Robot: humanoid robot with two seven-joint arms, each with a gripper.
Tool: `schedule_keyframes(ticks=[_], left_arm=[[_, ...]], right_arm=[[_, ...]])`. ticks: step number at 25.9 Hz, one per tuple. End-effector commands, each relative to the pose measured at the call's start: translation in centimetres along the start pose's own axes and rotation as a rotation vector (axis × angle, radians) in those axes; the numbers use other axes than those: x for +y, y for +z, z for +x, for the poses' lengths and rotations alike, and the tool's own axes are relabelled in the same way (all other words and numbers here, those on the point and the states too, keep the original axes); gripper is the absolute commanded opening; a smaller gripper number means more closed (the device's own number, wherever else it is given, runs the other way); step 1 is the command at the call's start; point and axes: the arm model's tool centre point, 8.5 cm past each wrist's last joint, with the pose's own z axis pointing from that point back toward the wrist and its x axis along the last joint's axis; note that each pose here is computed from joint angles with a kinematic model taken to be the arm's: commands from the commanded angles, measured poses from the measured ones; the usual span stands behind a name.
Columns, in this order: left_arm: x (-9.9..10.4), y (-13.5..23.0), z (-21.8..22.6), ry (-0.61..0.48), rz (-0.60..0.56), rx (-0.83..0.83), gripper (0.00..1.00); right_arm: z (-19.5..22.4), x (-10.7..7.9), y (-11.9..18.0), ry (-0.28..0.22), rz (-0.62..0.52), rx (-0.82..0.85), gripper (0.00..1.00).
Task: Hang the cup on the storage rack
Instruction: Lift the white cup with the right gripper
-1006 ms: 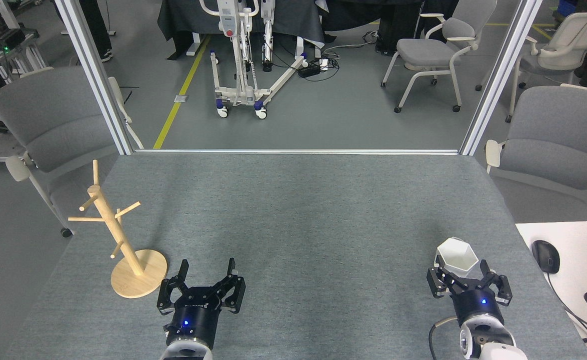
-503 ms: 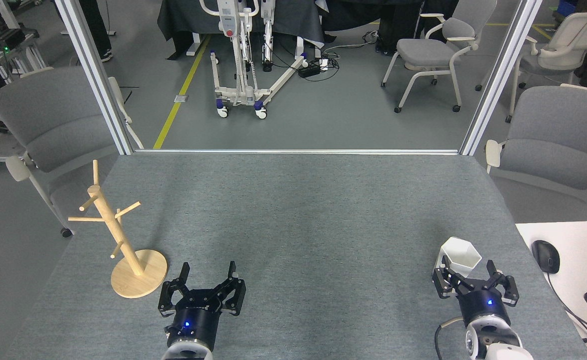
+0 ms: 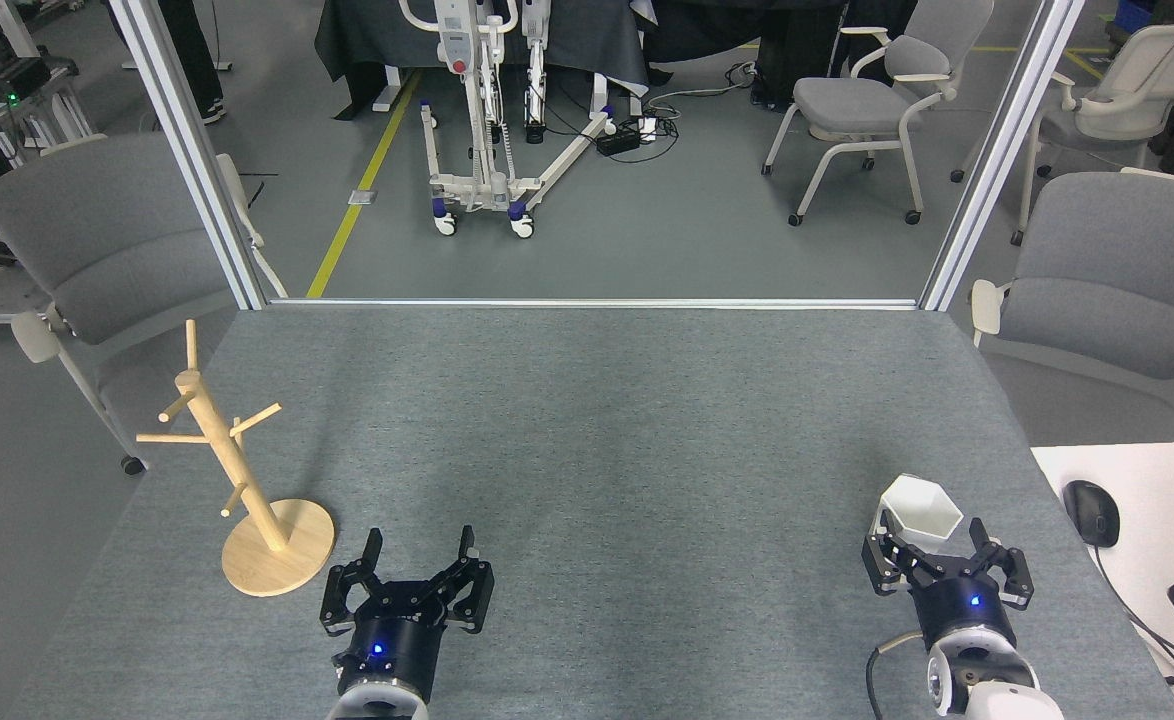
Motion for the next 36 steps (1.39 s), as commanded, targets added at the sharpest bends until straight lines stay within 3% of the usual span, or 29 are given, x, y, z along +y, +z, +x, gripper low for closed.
schedule_keyframes(ticks=[1, 22, 25, 36], left_arm=[[-0.3, 0.0, 0.0, 0.0, -0.009, 0.0, 0.99], [-0.6, -0.4, -0.2, -0.007, -0.019, -0.003, 0.99], [-0.5, -0.4, -0.2, -0.007, -0.017, -0.003, 0.99], [-0.4, -0.6, -0.1, -0.005, -0.013, -0.004, 0.99]], right_arm=[[0.5, 0.0, 0.0, 0.001, 0.002, -0.008, 0.99], [0.9, 0.1, -0.1, 0.03, 0.005, -0.037, 0.99], [0.6, 0.8, -0.2, 0.034, 0.03, -0.033, 0.99], [1.1, -0.3, -2.2, 0.026, 0.04, -0.036, 0.99]])
